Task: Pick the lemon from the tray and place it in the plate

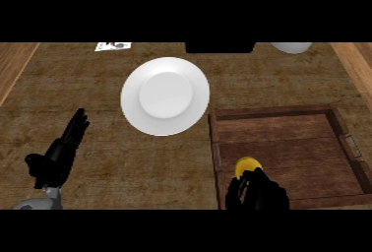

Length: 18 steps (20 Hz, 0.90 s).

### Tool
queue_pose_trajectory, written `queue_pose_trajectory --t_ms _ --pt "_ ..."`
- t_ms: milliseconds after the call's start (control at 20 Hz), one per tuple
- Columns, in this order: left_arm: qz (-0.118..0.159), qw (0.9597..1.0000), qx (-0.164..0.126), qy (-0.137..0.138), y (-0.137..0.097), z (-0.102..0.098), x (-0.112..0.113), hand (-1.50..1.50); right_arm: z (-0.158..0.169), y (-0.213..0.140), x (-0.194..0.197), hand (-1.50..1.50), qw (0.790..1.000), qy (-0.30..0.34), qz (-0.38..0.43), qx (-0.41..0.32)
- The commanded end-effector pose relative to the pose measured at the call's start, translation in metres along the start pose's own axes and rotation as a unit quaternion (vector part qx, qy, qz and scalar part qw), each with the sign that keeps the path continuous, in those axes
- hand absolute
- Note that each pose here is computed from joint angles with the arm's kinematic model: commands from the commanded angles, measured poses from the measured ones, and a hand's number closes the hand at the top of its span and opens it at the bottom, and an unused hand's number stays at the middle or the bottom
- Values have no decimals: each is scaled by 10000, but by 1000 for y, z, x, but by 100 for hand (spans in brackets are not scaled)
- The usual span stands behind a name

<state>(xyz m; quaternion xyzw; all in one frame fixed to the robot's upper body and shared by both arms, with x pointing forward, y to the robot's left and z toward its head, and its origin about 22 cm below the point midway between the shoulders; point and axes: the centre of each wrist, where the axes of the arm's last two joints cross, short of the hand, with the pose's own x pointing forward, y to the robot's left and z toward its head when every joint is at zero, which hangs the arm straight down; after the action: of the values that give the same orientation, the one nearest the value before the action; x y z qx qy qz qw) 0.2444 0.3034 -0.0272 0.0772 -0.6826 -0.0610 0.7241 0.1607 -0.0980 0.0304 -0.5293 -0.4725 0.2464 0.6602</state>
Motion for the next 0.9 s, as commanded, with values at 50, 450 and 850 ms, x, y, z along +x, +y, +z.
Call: queue_pose_trajectory --t_ms 50,450,850 --pt "31 9999 -98 -37 -16 -2 -1 0 42 -28 30 150 9967 377 -177 -691" --pt "53 9999 -138 -47 2 -6 -4 0 27 -60 56 150 9831 -207 -257 -1799" --pt "-35 9998 -168 -111 -5 -11 8 0 5 -70 96 150 9851 -459 -392 -1613"
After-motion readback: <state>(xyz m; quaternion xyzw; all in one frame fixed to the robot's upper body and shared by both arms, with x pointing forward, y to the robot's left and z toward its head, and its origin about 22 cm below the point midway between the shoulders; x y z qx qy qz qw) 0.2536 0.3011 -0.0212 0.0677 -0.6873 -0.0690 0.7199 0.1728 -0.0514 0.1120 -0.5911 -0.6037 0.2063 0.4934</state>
